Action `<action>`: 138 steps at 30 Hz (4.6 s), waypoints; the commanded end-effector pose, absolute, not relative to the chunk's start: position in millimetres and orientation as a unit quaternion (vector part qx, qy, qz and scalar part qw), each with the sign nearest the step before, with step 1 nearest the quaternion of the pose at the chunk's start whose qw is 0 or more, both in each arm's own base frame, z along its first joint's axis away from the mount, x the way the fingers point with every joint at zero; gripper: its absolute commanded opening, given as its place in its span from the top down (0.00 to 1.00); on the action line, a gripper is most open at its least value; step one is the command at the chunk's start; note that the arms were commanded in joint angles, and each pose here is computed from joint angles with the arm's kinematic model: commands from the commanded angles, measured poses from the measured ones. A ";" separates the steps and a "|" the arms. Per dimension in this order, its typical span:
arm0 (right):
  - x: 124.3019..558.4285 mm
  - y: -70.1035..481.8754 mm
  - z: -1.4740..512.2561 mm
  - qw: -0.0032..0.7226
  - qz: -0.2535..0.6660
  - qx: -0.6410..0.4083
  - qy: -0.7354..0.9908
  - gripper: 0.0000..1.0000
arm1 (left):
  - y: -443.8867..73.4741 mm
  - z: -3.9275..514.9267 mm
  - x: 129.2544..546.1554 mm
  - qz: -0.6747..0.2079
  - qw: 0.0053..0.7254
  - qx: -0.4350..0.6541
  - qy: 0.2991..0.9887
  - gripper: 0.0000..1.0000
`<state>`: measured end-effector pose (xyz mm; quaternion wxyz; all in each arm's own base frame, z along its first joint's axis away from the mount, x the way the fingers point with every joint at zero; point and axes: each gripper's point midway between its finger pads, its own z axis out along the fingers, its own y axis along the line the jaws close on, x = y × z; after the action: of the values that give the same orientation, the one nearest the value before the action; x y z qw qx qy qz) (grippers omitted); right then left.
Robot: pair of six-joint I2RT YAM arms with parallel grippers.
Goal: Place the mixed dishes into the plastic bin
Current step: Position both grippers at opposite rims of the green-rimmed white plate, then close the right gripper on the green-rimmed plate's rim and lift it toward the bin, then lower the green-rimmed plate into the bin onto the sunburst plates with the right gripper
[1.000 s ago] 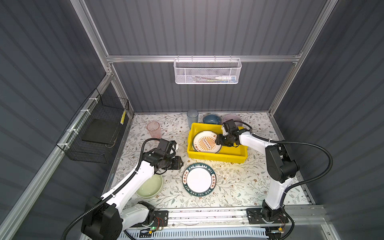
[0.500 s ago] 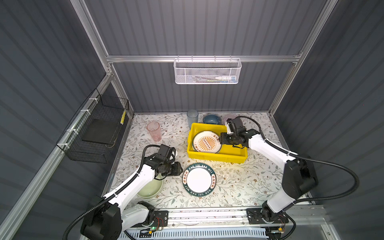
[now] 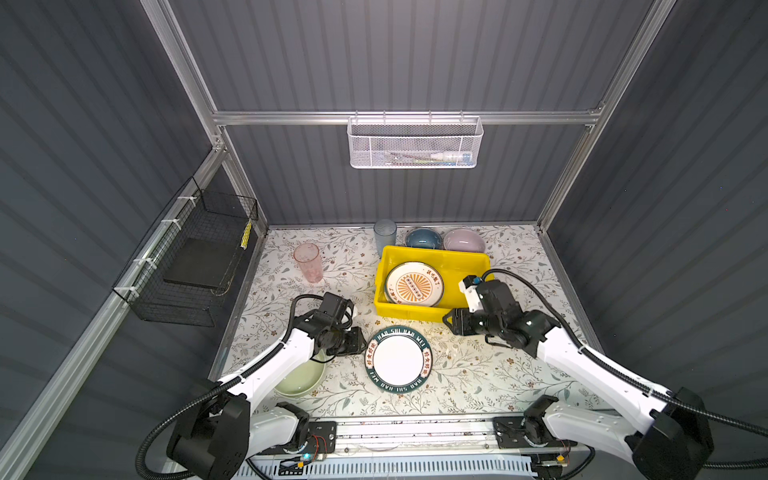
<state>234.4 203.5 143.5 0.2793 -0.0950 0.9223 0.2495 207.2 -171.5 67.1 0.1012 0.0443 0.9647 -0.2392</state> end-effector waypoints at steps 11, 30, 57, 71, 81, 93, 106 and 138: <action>201.7 227.0 70.2 0.230 0.269 -0.056 0.933 0.43 | -176.5 41.5 192.8 -0.251 0.056 0.032 0.966 0.74; 205.5 278.9 35.4 0.166 0.344 -0.057 0.922 0.53 | -171.9 21.6 189.6 -0.232 0.037 0.024 0.972 0.82; 207.8 280.0 58.2 0.183 0.369 -0.037 0.911 0.89 | -167.0 24.1 198.3 -0.221 0.066 0.010 0.973 0.76; 205.8 269.2 91.4 0.203 0.356 -0.046 0.911 0.95 | -159.6 76.2 226.0 -0.183 0.127 0.025 0.974 0.61; 207.0 236.9 142.0 0.263 0.308 -0.054 0.913 0.96 | -169.2 105.6 262.6 -0.172 0.165 0.040 0.970 0.54; 242.9 206.7 208.3 0.329 0.300 -0.027 0.895 0.97 | -201.8 137.4 312.6 -0.198 0.204 0.081 0.955 0.54; 320.3 166.3 245.9 0.382 0.308 0.031 0.871 0.98 | -229.3 122.2 350.3 -0.206 0.189 0.108 0.954 0.61; 421.9 205.4 136.8 0.284 0.368 0.064 0.883 0.95 | -236.5 110.0 351.3 -0.216 0.165 0.107 0.957 0.77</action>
<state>413.5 192.0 117.7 0.2672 0.0805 0.9023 0.3285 354.1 -226.9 105.9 0.1715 0.0985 0.9609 -0.1936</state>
